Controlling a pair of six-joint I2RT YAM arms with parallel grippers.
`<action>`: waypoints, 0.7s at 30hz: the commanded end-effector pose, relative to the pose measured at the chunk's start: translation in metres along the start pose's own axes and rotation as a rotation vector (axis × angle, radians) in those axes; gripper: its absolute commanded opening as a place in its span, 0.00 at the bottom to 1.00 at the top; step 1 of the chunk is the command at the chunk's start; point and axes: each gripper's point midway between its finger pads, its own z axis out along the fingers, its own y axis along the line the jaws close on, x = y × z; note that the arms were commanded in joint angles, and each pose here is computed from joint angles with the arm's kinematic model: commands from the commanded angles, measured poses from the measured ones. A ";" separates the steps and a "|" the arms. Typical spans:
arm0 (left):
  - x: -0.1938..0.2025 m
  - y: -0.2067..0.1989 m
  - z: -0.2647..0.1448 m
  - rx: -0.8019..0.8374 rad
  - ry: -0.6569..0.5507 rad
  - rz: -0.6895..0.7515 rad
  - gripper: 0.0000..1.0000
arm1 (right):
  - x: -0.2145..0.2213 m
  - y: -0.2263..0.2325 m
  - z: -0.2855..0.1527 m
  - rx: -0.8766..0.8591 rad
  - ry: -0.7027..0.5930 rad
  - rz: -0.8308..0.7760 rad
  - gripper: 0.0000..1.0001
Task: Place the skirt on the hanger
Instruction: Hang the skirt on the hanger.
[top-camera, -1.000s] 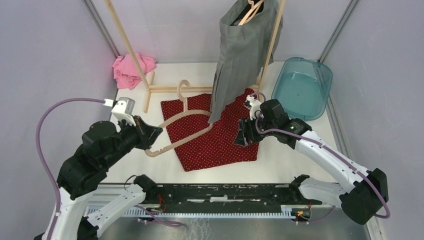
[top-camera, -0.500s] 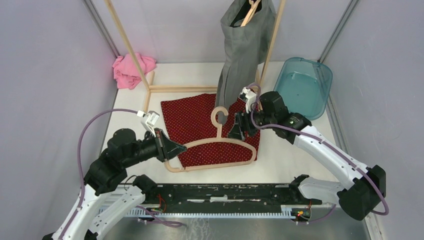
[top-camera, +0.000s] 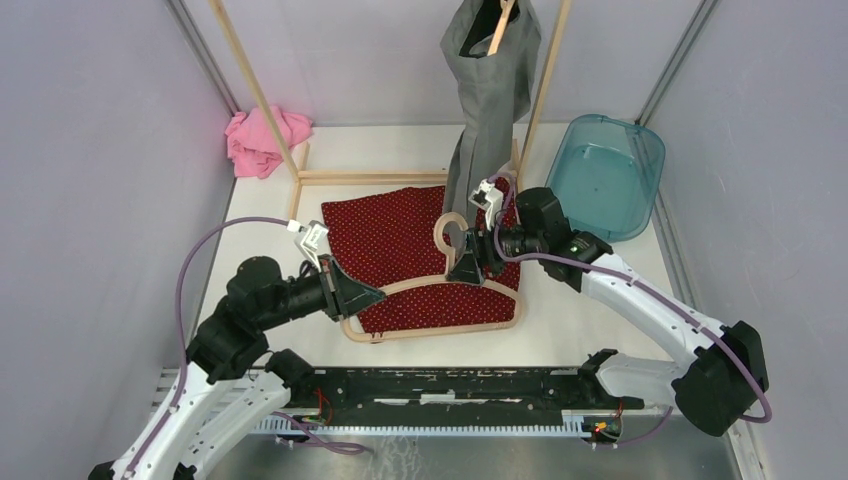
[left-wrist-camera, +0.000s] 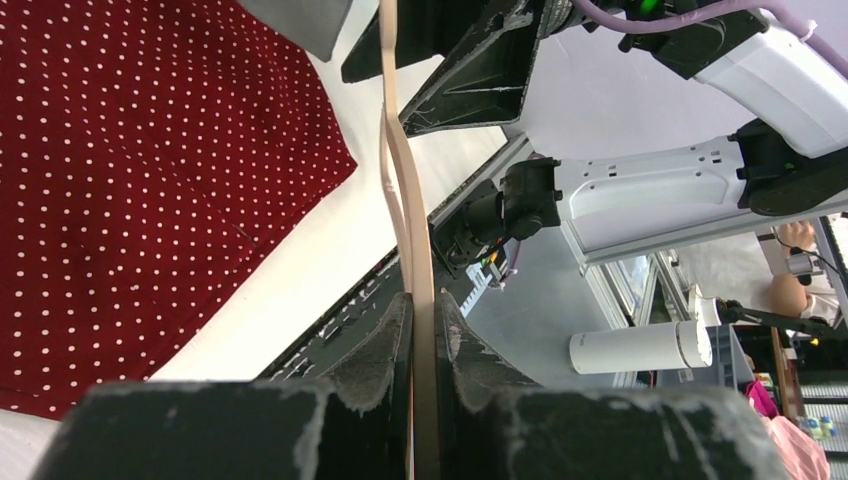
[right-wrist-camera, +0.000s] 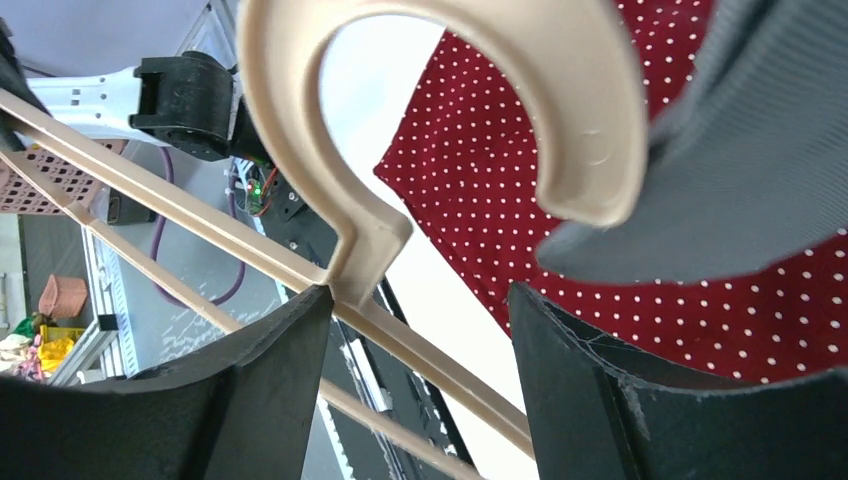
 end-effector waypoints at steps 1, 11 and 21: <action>-0.019 -0.035 0.000 0.158 -0.062 0.024 0.07 | -0.010 0.024 0.006 -0.133 -0.046 -0.047 0.71; -0.007 -0.011 0.017 0.133 -0.059 0.009 0.07 | -0.009 0.051 0.008 -0.295 -0.039 -0.029 0.49; -0.013 0.043 0.017 -0.156 -0.101 0.036 0.11 | -0.010 0.053 0.001 -0.241 -0.016 0.012 0.01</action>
